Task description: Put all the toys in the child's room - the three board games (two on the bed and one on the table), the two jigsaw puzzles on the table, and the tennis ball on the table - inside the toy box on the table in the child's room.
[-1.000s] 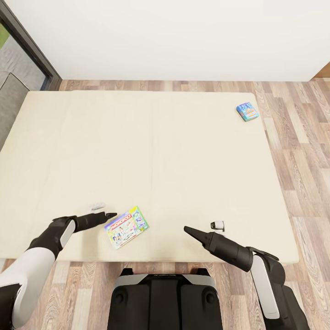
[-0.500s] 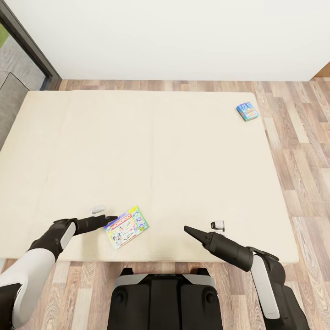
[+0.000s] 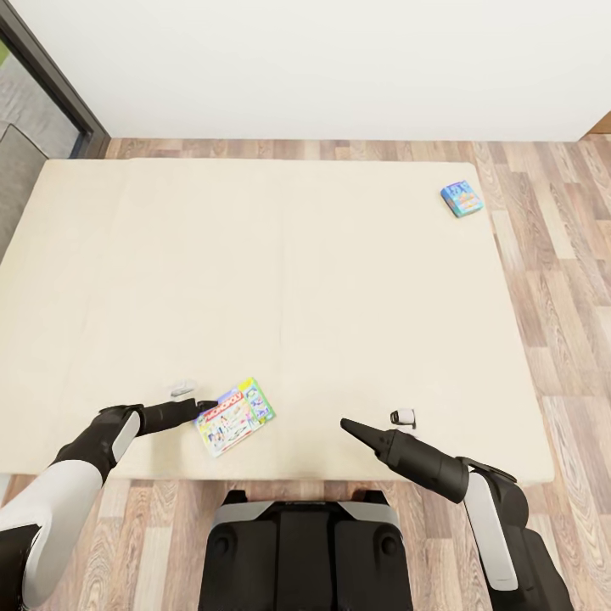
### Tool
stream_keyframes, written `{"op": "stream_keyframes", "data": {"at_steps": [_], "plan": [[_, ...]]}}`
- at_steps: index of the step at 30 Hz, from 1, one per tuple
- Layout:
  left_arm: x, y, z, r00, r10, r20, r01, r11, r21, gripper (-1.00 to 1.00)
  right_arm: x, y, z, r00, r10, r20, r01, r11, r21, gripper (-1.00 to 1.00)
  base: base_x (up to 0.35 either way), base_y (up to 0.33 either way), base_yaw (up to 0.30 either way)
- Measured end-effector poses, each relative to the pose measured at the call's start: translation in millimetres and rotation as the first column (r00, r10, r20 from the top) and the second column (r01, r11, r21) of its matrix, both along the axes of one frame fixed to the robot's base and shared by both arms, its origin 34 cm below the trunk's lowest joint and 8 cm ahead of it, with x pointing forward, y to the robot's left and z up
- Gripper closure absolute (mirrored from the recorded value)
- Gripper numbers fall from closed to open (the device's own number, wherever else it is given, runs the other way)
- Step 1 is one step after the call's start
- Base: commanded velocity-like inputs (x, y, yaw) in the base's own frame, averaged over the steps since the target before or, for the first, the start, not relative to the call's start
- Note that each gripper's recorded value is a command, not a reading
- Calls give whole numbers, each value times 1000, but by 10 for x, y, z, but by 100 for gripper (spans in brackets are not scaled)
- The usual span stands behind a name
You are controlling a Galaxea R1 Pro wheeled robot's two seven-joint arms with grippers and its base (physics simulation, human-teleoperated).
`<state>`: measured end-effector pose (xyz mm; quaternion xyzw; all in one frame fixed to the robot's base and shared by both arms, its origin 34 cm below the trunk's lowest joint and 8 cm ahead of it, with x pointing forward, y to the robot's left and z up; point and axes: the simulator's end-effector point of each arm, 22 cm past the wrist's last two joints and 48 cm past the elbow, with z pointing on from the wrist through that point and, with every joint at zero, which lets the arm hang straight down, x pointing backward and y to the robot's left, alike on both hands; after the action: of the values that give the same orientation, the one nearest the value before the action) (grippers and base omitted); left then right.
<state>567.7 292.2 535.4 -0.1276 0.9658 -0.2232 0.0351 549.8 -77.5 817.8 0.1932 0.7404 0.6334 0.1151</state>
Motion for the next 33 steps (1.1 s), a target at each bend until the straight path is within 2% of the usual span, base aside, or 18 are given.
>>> {"op": "stream_keyframes", "data": {"at_steps": [11, 18, 33], "plan": [[-52, 7, -50, 1000, 1, -11, -1, 1000, 0, -100, -22, 0, -50, 1000, 0, -11, 0, 1000, 0, -100, 0, 0, 0], [-49, 193, -30, 1000, 3, -10, -3, 1000, 20, -100, -22, -3, -52, 1000, -1, -12, 1, 1000, 0, -100, 0, 0, 0], [-95, 234, -69, 1000, 0, -19, 0, 1000, 26, -100, -39, 0, -90, 1000, -1, -21, 1, 1000, 1, -100, 0, 0, 0]]}}
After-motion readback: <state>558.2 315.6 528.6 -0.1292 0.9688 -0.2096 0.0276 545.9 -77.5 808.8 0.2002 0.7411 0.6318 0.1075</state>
